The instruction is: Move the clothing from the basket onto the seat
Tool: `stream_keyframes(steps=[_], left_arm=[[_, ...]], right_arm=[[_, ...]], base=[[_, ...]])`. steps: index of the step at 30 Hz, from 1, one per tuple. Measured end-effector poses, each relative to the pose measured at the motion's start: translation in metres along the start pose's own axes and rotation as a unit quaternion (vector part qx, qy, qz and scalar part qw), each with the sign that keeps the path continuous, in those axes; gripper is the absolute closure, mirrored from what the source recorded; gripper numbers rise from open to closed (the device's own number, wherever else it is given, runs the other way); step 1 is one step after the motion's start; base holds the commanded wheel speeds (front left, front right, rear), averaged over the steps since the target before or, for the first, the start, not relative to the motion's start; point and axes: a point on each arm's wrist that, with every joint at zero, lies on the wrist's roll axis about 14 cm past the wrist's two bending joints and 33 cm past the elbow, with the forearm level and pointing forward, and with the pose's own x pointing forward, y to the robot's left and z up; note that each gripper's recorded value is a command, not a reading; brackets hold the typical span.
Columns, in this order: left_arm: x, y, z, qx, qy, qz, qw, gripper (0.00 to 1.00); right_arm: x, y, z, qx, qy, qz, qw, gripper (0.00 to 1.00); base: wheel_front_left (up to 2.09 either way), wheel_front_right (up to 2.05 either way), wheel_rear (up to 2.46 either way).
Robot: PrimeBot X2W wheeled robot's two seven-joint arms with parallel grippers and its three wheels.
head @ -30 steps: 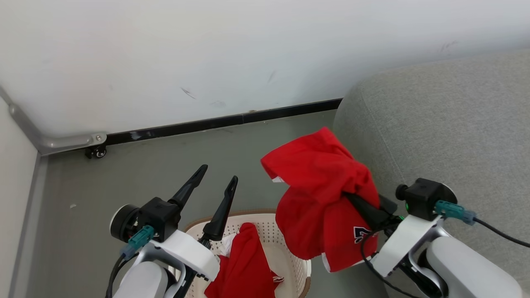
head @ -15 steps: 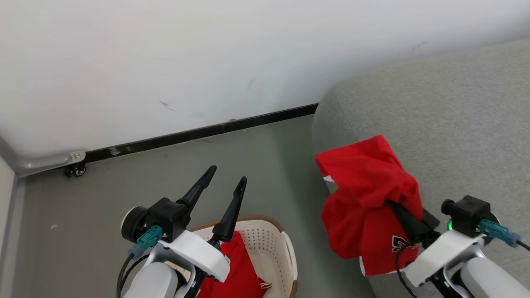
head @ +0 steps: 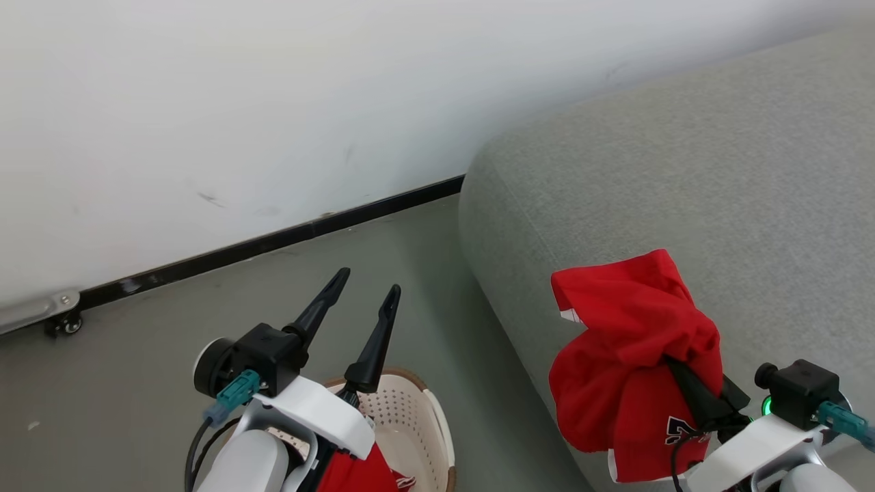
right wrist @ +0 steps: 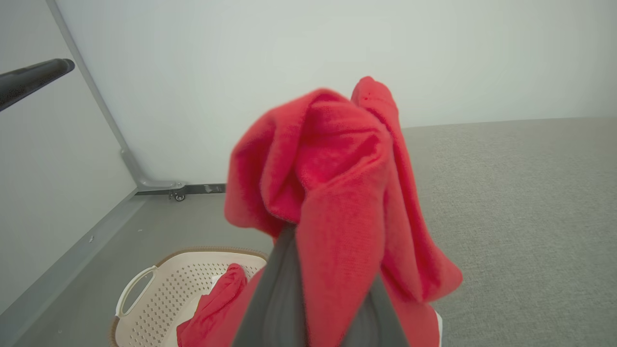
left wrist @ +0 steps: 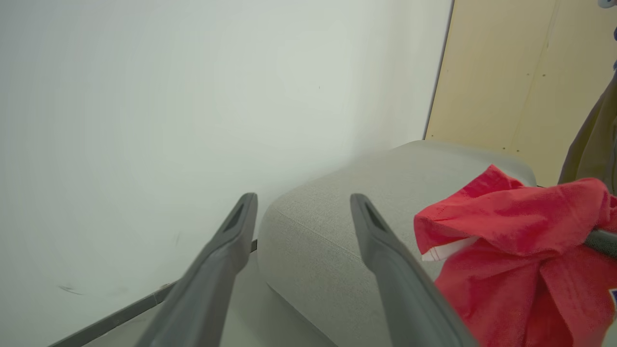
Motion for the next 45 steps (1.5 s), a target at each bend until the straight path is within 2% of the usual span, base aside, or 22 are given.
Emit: stream_keyframes(steps=[7,15,20,26,31,39,45], left_arm=[[0.011,-0.006,0.004,-0.003,-0.010,-0.009,1.000,0.00],[0.014,0.006,0.003,0.003,-0.014,0.012,1.000,0.00],[0.013,0.015,-0.002,0.005,-0.011,0.024,1.000,0.00],[0.010,0.028,-0.006,0.007,-0.012,0.042,0.999,0.00],[0.008,0.037,-0.006,0.010,-0.015,0.049,0.999,0.00],[0.005,0.050,-0.005,0.020,-0.025,0.059,0.998,0.00],[0.000,0.064,-0.005,0.034,-0.026,0.069,0.997,0.00]], right_arm=[[-0.015,-0.010,0.009,0.002,-0.019,-0.026,0.999,1.00],[-0.021,-0.031,0.029,-0.007,-0.038,-0.056,0.998,1.00],[-0.008,-0.063,0.078,-0.050,-0.078,-0.081,0.992,1.00],[0.011,-0.084,0.136,-0.093,-0.121,-0.091,0.984,1.00],[0.024,-0.094,0.164,-0.098,-0.138,-0.100,0.980,1.00],[0.047,-0.133,0.199,-0.102,-0.140,-0.142,0.975,1.00],[0.065,-0.152,0.202,-0.098,-0.121,-0.162,0.974,1.00]], base=[[0.00,0.00,0.00],[0.00,0.00,0.00],[0.00,0.00,0.00],[0.00,0.00,0.00],[0.00,0.00,0.00],[0.00,0.00,0.00],[0.00,0.00,0.00]])
